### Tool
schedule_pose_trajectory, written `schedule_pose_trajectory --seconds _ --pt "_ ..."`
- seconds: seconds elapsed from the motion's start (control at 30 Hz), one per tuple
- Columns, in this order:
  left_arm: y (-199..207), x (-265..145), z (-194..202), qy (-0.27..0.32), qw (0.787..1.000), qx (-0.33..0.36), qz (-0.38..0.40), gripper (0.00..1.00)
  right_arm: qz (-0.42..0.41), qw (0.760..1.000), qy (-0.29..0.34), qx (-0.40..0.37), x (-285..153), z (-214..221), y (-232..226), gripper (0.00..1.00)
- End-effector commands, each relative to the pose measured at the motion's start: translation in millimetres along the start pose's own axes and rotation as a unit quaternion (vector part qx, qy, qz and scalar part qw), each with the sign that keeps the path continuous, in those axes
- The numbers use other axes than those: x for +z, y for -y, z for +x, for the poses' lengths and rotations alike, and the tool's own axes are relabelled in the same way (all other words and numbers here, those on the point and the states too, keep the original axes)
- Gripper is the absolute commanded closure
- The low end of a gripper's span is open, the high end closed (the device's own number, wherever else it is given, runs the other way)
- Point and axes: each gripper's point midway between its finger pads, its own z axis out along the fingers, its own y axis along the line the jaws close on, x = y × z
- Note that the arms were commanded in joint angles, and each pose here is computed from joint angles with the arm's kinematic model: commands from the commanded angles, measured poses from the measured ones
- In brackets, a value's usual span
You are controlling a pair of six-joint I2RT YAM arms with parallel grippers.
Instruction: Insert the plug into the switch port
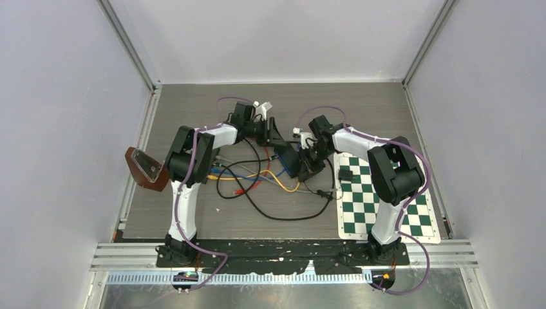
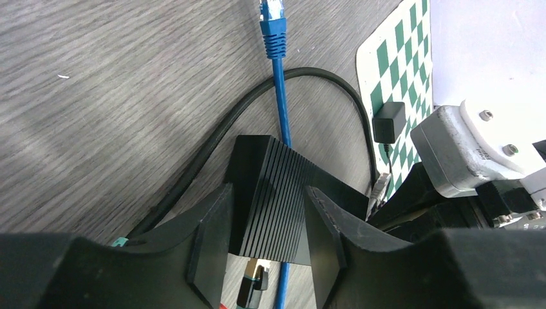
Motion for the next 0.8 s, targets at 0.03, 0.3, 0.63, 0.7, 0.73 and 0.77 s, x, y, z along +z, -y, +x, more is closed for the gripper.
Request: schedule_pose_trajectory --seconds 0.03,0.3,0.63,0.7,0.73,0.77 --pt "24 5 9 -0.025 0.998 0.022 0.052 0.58 0.025 0.997 0.066 -0.031 -16 -43 0 0.95" --pt "43 7 32 -0.063 0.993 0.041 0.089 0.59 0.066 0.993 0.09 -0.041 -30 -63 6 0.95" --pt "70 18 58 -0.106 0.983 0.073 0.133 0.59 0.092 0.983 0.12 -0.101 -40 -97 8 0.95" --pt "76 19 61 -0.112 0.981 0.073 0.139 0.6 0.103 0.981 0.127 -0.107 -43 -103 8 0.95" --pt "78 19 64 -0.114 0.981 0.073 0.141 0.6 0.105 0.979 0.135 -0.112 -45 -107 7 0.95" --pt "79 19 66 -0.115 0.98 0.073 0.142 0.6 0.11 0.977 0.14 -0.113 -46 -110 8 0.95"
